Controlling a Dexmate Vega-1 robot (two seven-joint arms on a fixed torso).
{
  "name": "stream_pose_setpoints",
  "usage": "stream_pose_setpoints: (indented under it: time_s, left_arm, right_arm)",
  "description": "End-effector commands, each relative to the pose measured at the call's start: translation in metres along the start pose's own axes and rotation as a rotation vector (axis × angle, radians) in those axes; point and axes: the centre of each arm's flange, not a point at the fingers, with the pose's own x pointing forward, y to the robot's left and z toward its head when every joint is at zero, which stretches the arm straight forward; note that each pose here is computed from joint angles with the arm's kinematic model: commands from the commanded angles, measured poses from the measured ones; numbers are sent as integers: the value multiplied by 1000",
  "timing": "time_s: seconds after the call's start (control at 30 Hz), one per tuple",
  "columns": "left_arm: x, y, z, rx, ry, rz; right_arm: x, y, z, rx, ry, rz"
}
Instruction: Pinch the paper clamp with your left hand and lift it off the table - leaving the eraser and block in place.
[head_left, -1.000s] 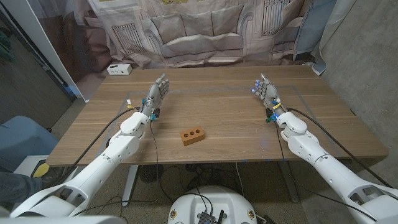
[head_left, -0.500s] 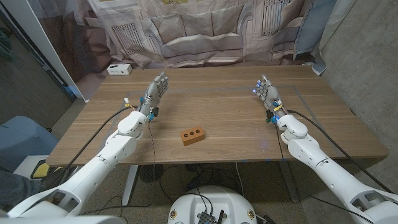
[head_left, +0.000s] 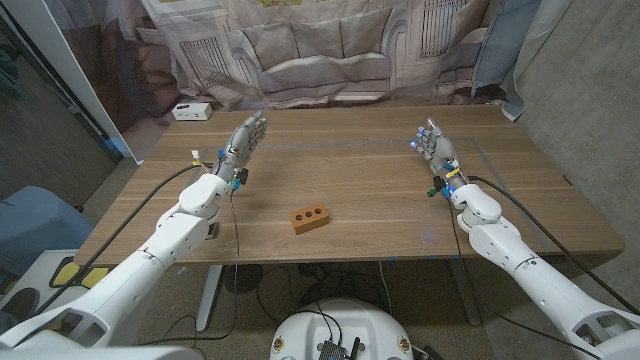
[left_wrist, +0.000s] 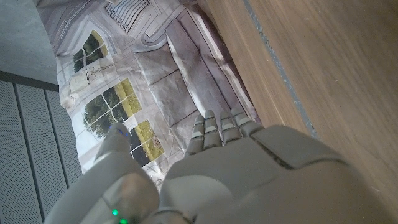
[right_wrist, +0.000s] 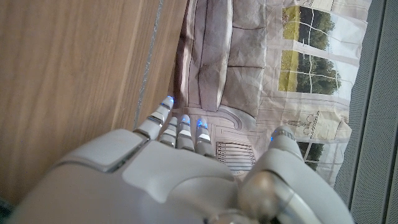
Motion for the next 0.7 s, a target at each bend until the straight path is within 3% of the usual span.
stream_pose_setpoints:
  time_s: [0.03,0.17,0.33,0.53,0.7]
  left_arm:
    - [-7,14,25,134,-75,22]
    - [-10,16,28,125,-103,31]
    - [-12,18,36,150,-101,23]
    - [-19,23,48,186,-113,17]
    - [-30,30,57,205,-134,29]
  right_arm:
    - [2,-10,1,19,-33,22]
    - [1,-16,5,9,-63,49]
    - [-1,-28,10,-35,-39,100]
    - [-3,-29,14,-58,-39,104]
    - [-2,-22,17,-50,-46,101]
